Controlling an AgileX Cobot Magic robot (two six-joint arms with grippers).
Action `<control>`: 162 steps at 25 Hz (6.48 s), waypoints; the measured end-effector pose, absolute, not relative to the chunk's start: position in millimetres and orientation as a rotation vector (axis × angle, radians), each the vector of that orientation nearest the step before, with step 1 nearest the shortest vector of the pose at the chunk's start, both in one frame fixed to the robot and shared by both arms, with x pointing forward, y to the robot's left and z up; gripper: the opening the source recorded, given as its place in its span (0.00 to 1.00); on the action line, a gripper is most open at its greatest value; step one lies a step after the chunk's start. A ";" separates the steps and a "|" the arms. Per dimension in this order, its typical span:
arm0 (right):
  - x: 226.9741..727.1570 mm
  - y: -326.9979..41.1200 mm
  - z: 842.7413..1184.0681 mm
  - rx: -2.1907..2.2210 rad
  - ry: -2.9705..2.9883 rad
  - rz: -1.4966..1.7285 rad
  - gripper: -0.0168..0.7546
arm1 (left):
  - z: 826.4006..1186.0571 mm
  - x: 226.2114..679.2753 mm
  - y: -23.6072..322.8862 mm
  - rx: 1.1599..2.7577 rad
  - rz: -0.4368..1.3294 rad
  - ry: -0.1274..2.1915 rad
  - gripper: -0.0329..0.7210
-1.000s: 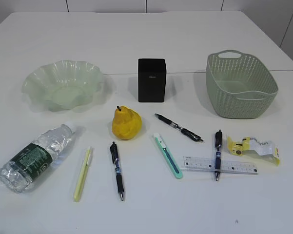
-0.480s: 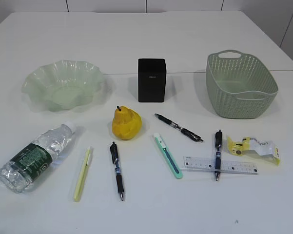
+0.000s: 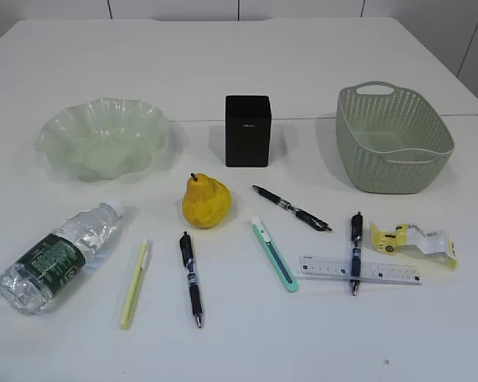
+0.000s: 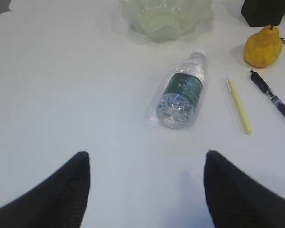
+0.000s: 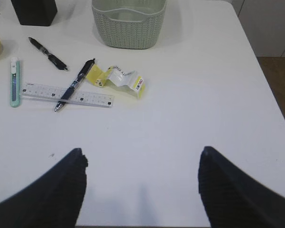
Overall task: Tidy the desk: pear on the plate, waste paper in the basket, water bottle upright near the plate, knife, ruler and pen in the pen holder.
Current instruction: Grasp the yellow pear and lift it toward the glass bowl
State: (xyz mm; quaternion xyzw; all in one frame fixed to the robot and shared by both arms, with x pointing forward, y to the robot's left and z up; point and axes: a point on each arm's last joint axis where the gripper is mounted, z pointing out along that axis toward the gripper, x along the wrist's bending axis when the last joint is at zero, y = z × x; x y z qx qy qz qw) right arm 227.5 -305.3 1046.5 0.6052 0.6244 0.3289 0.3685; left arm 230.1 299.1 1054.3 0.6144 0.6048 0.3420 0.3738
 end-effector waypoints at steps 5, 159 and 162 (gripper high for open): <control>227.5 -307.9 1047.9 1.531 1.592 0.811 0.73 | 1054.3 230.1 299.1 1.574 0.876 1.549 0.74; 445.4 -267.8 1073.9 1.839 2.207 0.632 0.72 | 938.9 638.5 69.4 2.381 0.195 1.425 0.70; 445.4 -267.8 1073.9 1.839 2.207 0.632 0.72 | 939.1 638.9 69.2 2.376 0.199 1.422 0.65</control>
